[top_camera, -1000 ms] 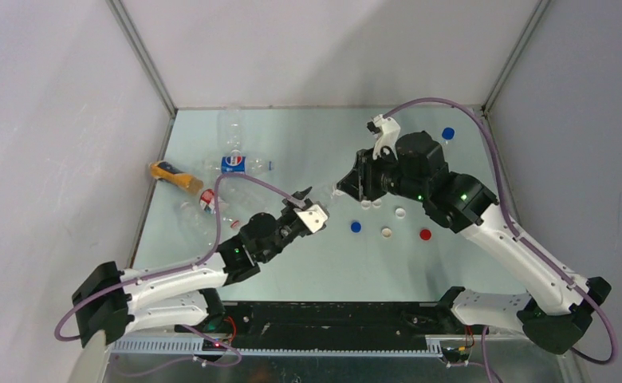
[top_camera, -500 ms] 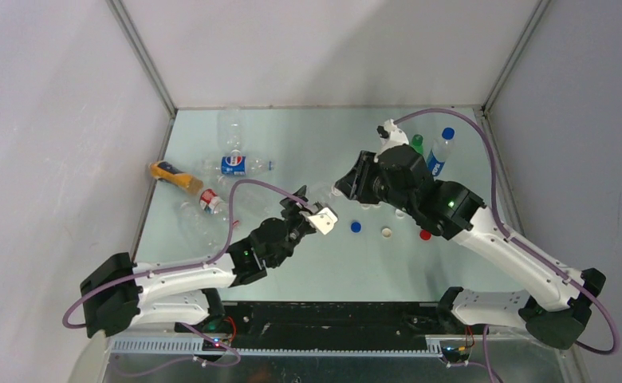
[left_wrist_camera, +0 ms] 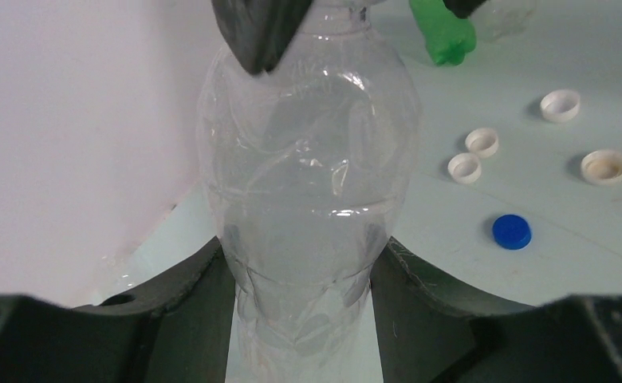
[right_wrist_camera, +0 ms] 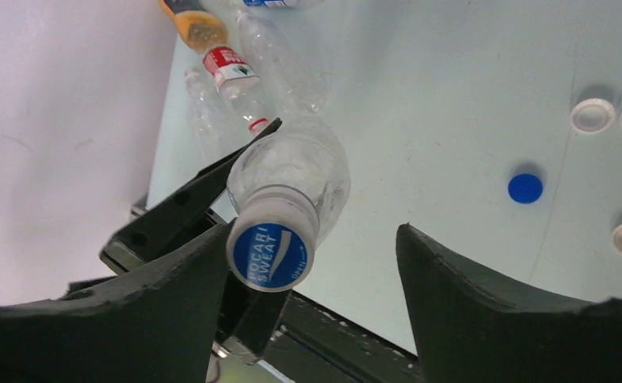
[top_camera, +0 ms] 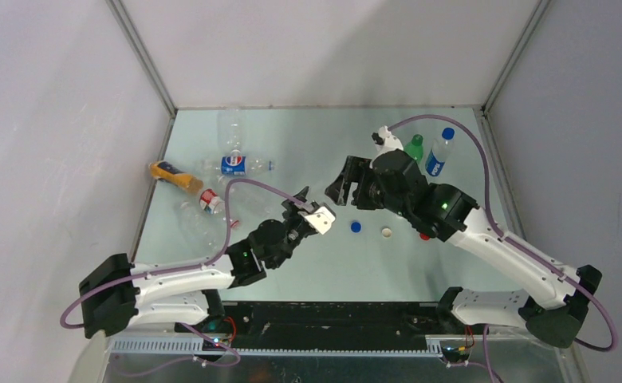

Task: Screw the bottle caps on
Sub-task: Screw the bottle cap onto the plastic bottle.

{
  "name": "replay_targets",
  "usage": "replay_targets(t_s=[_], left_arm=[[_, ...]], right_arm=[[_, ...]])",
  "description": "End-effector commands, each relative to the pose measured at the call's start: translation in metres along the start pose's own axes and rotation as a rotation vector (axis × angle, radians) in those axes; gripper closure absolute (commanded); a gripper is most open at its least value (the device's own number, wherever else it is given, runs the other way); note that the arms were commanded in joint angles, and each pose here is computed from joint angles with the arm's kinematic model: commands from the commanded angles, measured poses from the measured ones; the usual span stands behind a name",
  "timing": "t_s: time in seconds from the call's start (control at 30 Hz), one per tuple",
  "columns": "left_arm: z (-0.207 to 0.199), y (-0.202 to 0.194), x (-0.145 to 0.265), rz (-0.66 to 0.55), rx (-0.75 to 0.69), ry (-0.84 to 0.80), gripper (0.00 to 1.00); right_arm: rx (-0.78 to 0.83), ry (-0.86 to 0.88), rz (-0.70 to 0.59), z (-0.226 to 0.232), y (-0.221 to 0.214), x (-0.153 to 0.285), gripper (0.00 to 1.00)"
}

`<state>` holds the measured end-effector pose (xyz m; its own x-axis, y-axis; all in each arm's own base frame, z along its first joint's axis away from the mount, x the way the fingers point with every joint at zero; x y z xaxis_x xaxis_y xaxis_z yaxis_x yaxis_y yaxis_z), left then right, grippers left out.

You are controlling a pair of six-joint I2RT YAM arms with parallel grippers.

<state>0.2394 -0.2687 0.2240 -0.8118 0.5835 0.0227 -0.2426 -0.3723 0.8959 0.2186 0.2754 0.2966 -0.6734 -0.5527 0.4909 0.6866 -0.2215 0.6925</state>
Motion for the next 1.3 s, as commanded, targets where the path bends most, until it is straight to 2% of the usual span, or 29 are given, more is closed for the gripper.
replay_targets(t_s=[0.0, 0.1, 0.27, 0.4, 0.53, 0.7, 0.93, 1.27], left_arm=[[-0.01, 0.006, -0.001, -0.04, 0.161, -0.025, 1.0], [-0.021, -0.005, 0.001, -0.004, 0.202, -0.096, 1.0], [-0.027, -0.001, 0.009, 0.003, 0.307, -0.249, 1.0], [-0.041, 0.014, 0.023, -0.014, 0.368, -0.467, 1.0], [-0.048, 0.026, 0.039, -0.022, 0.39, -0.627, 1.0], [-0.057, 0.031, 0.052, 0.005, 0.392, -0.764, 1.0], [-0.064, 0.037, 0.059, 0.038, 0.369, -0.867, 1.0], [-0.065, 0.042, 0.058, 0.031, 0.346, -0.892, 1.0]], right_arm=[[0.077, 0.102, -0.085, 0.017, 0.02, 0.015, 0.18], [0.15, 0.175, -0.114, 0.024, 0.029, 0.031, 0.09], [0.384, 0.309, -0.11, 0.022, 0.033, 0.055, 0.06], [0.576, 0.442, -0.106, 0.017, 0.033, 0.077, 0.09], [0.781, 0.596, -0.113, 0.019, 0.027, 0.094, 0.16], [1.003, 0.734, -0.098, 0.021, 0.013, 0.103, 0.18], [1.131, 0.827, -0.052, 0.024, 0.002, 0.104, 0.27], [1.175, 0.864, 0.011, 0.027, -0.008, 0.096, 0.4]])
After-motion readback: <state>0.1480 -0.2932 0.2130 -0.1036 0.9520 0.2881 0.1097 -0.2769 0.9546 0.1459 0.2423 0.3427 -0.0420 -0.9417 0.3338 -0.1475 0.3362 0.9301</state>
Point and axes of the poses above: each gripper's point midway between its finger pads, its own x axis back along the fingers, its own z axis along the line the jaws close on, y = z × x, the point moved 1 cm from there along x, back along the fingers, and after that the axes turned 5 degrees about x, right-handed, at the moved point
